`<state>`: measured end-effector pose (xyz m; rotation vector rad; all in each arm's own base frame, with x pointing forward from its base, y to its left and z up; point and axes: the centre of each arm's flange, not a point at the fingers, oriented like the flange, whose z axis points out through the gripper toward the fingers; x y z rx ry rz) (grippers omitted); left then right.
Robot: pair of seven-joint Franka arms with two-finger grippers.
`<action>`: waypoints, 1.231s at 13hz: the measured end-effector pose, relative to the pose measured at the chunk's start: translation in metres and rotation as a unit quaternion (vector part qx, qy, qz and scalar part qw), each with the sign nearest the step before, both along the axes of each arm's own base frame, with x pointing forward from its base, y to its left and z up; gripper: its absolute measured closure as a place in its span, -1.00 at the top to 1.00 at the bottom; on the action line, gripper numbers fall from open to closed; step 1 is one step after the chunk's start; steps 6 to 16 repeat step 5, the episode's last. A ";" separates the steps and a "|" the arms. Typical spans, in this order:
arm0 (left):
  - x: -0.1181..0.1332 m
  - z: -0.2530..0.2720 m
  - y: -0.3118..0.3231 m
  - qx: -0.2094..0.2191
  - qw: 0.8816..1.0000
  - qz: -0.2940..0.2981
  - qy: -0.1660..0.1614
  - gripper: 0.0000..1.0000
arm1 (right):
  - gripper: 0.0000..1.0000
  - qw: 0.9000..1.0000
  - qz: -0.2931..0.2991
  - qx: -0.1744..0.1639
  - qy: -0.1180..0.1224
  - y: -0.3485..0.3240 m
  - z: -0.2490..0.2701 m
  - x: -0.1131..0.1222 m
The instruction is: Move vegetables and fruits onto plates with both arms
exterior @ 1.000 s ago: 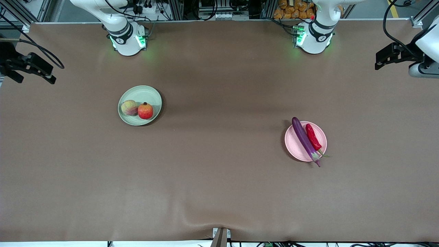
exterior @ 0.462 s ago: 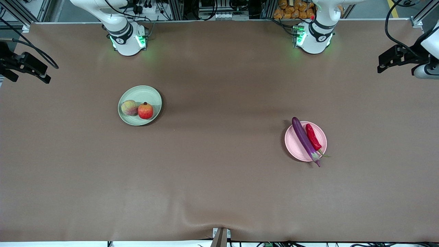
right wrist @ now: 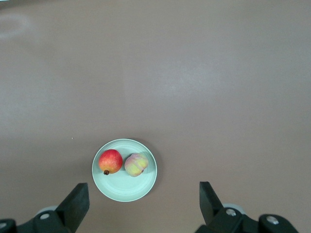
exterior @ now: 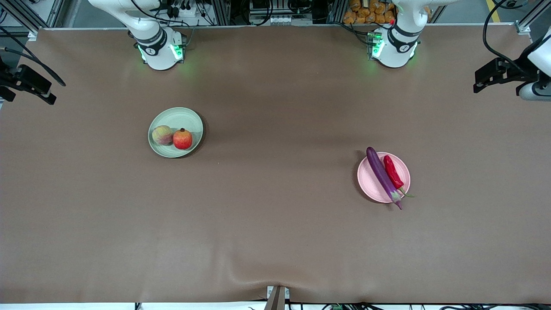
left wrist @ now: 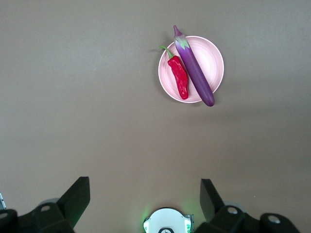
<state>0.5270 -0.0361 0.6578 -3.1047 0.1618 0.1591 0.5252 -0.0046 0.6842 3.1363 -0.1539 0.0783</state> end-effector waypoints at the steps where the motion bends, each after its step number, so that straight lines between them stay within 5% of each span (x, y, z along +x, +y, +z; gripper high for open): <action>1: 0.001 -0.002 0.000 0.000 1.000 0.000 0.001 1.00 | 1.00 1.000 -0.012 0.001 0.003 0.000 -0.001 -0.001; 4: 0.002 -0.003 0.000 0.000 1.000 0.000 0.001 1.00 | 1.00 0.998 -0.065 0.003 0.006 -0.004 -0.002 0.000; 16: 0.002 -0.003 0.000 0.000 1.000 0.000 0.001 1.00 | 1.00 0.998 -0.064 0.003 0.006 -0.008 -0.003 0.000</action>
